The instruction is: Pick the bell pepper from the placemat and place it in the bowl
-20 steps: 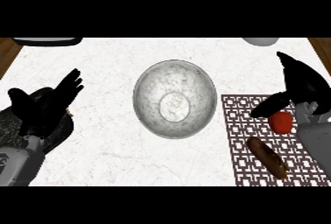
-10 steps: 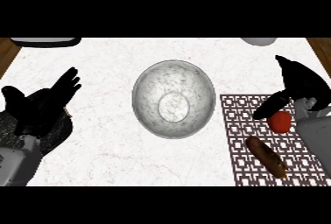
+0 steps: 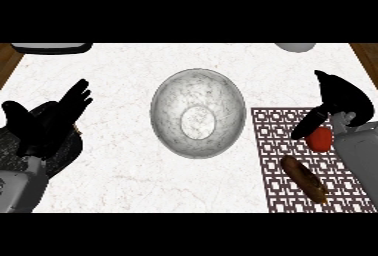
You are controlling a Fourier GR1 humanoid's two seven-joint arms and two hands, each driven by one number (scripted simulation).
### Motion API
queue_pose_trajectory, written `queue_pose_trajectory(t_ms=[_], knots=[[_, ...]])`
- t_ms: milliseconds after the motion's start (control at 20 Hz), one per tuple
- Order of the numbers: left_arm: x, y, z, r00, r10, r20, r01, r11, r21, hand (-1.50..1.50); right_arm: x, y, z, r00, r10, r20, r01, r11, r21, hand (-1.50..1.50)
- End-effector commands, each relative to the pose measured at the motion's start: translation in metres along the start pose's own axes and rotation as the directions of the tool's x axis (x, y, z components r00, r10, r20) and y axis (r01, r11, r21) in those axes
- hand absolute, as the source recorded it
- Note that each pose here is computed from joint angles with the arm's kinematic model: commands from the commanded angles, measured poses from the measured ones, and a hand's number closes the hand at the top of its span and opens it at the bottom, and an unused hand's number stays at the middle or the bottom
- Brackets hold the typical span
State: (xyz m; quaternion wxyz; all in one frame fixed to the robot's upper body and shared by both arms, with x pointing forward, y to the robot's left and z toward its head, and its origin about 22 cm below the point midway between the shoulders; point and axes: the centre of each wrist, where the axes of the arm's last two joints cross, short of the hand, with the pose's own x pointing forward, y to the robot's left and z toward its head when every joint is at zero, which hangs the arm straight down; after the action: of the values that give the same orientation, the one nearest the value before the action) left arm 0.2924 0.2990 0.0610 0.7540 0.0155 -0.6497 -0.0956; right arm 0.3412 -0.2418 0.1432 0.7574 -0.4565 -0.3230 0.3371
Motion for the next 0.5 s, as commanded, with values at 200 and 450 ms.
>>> queue_pose_trajectory(t_ms=[200,450], knots=[[0.000,0.004,0.001,1.000,-0.001,0.000,0.001,1.000,-0.001,0.00,-0.010,0.001,-0.013,0.988,0.047,-0.148,-0.043,0.998,0.036,-1.50],[-0.018,-0.010,0.022,1.000,-0.015,0.006,0.015,1.000,-0.012,0.00,-0.013,0.012,-0.031,0.984,0.046,-0.171,-0.034,0.997,0.070,-1.50]])
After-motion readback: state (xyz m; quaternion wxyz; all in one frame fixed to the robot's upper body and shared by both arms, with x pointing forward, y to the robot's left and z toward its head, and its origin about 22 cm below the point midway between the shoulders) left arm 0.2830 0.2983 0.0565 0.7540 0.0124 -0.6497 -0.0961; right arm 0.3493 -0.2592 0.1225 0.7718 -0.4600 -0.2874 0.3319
